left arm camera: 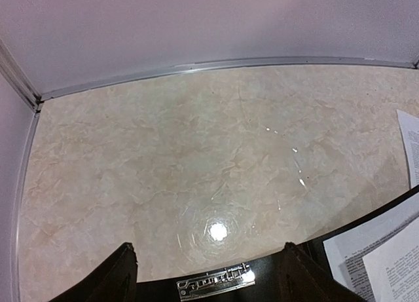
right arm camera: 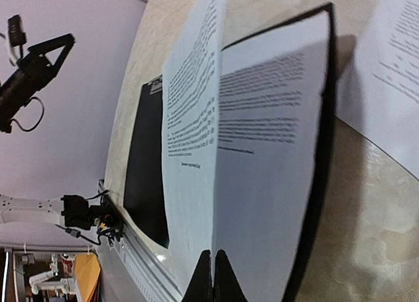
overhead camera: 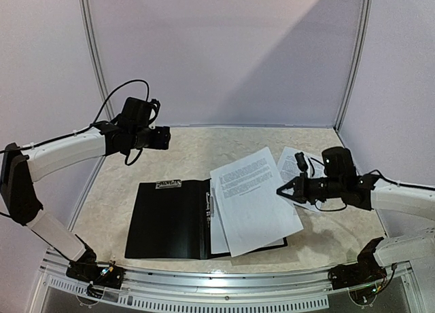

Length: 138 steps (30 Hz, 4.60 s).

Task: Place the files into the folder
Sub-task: Place the file in the spring clip on the folder.

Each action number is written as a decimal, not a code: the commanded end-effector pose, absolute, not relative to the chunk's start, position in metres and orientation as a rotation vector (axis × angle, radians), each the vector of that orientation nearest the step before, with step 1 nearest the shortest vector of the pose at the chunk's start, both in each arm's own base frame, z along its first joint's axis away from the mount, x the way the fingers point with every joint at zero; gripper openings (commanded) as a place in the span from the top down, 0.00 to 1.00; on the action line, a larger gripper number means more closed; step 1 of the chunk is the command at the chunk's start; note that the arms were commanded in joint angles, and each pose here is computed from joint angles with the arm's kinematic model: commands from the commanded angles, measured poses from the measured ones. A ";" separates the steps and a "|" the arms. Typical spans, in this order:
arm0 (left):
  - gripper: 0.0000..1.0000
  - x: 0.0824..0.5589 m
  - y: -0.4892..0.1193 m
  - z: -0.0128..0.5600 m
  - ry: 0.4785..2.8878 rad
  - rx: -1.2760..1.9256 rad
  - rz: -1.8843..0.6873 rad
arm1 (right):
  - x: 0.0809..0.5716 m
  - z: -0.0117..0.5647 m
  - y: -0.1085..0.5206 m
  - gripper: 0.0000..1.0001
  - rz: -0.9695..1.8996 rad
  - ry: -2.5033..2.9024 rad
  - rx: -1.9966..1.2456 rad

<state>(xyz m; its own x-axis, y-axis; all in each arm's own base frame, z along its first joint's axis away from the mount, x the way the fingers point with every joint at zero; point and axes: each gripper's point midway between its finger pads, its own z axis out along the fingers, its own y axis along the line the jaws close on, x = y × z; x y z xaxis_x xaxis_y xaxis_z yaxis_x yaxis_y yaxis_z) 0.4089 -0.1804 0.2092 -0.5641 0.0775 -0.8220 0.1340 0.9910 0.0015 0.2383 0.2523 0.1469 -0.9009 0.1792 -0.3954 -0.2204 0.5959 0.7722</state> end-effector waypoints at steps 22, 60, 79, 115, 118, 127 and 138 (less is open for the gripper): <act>0.27 0.420 -0.193 0.181 2.249 0.165 -0.131 | 0.246 0.128 0.265 1.00 1.208 2.313 0.014; 0.28 0.423 -0.191 0.177 2.271 0.158 -0.167 | 0.244 0.127 0.305 0.99 1.280 2.345 -0.050; 0.28 0.423 -0.192 0.177 2.274 0.162 -0.175 | 0.241 0.122 0.310 0.97 1.297 2.361 -0.035; 0.28 0.422 -0.199 0.167 2.305 0.183 -0.209 | 0.235 0.092 0.264 0.18 0.643 2.688 -0.059; 0.28 0.418 -0.210 0.169 2.294 0.227 -0.273 | 0.242 0.104 0.254 0.13 0.559 2.649 -0.072; 0.29 0.387 -0.275 0.182 2.214 0.458 -0.519 | 0.264 0.164 0.285 0.11 0.700 2.350 -0.342; 0.27 0.339 -0.325 0.135 2.291 0.482 -0.818 | 0.276 0.167 0.357 0.67 1.004 2.182 -0.547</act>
